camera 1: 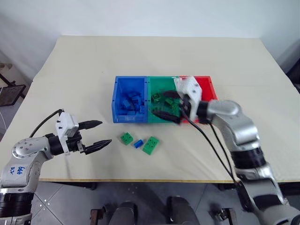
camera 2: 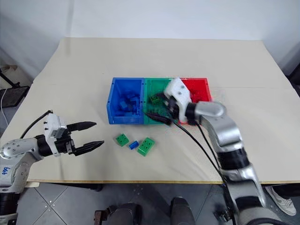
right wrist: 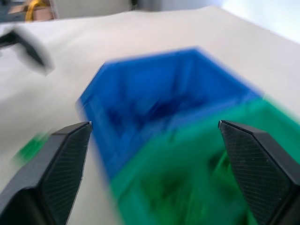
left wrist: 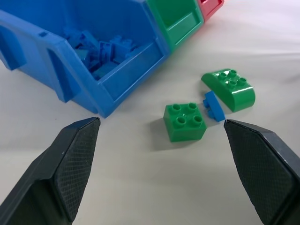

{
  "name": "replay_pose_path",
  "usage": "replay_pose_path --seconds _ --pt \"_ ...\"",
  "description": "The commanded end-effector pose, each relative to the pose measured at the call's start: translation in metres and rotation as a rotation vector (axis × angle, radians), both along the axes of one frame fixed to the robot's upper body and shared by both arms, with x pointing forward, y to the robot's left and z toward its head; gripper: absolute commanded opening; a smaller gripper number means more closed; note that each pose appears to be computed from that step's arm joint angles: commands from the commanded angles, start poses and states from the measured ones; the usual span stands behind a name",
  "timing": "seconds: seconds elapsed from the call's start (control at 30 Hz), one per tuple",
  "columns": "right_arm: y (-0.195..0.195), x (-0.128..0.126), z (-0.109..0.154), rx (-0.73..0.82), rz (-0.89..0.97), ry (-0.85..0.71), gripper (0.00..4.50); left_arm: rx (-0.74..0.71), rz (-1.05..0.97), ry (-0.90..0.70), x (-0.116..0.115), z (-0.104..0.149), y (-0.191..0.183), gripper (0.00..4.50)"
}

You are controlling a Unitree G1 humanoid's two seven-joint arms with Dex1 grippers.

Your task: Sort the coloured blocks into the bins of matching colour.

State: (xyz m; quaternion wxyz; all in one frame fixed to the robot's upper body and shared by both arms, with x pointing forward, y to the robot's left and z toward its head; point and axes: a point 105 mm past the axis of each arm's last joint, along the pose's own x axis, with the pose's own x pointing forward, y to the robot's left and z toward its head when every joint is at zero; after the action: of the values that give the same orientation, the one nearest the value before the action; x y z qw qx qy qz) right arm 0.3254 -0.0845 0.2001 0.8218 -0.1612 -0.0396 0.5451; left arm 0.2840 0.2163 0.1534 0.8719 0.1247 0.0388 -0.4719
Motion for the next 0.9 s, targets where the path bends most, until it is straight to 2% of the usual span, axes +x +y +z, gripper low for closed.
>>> replay_pose_path --seconds 0.03,0.1,0.23,0.33,0.47,0.53,0.63,0.7,0.77,0.9 --pt "-0.034 -0.039 0.004 0.023 0.085 -0.089 4.47 0.08 -0.004 -0.037 0.003 0.003 0.017 4.5" --pt "-0.058 -0.04 -0.009 0.005 0.006 -0.069 4.47 0.104 -0.018 -0.022 0.005 0.001 0.024 4.5" --pt "-0.101 -0.059 -0.036 -0.121 -0.038 -0.042 4.47 0.131 -0.103 0.015 0.003 0.001 0.02 4.5" --pt "-0.113 -0.073 -0.04 -0.116 -0.06 0.014 4.47 0.132 -0.225 0.025 -0.005 0.01 -0.009 4.5" --pt "-0.117 -0.079 -0.037 -0.112 -0.099 -0.01 4.47 0.131 -0.228 -0.032 0.001 0.029 -0.051 4.5" --pt "-0.118 -0.083 -0.039 -0.122 -0.116 -0.018 4.47 0.12 -0.223 0.044 -0.003 0.03 -0.071 4.5" --pt "-0.121 -0.088 -0.044 -0.121 -0.151 -0.012 4.47 0.173 -0.236 0.184 -0.013 0.013 -0.1 4.5" --pt "-0.121 -0.089 -0.045 -0.122 -0.165 -0.011 4.47 0.138 -0.246 0.293 -0.017 0.007 -0.123 4.5" --pt "-0.119 -0.09 -0.044 -0.119 -0.171 -0.012 4.47 0.13 -0.211 0.373 -0.014 0.001 -0.142 4.5" --pt "-0.107 -0.094 -0.038 -0.099 -0.156 -0.034 4.47 0.194 -0.118 0.421 -0.006 -0.008 -0.168 4.5"
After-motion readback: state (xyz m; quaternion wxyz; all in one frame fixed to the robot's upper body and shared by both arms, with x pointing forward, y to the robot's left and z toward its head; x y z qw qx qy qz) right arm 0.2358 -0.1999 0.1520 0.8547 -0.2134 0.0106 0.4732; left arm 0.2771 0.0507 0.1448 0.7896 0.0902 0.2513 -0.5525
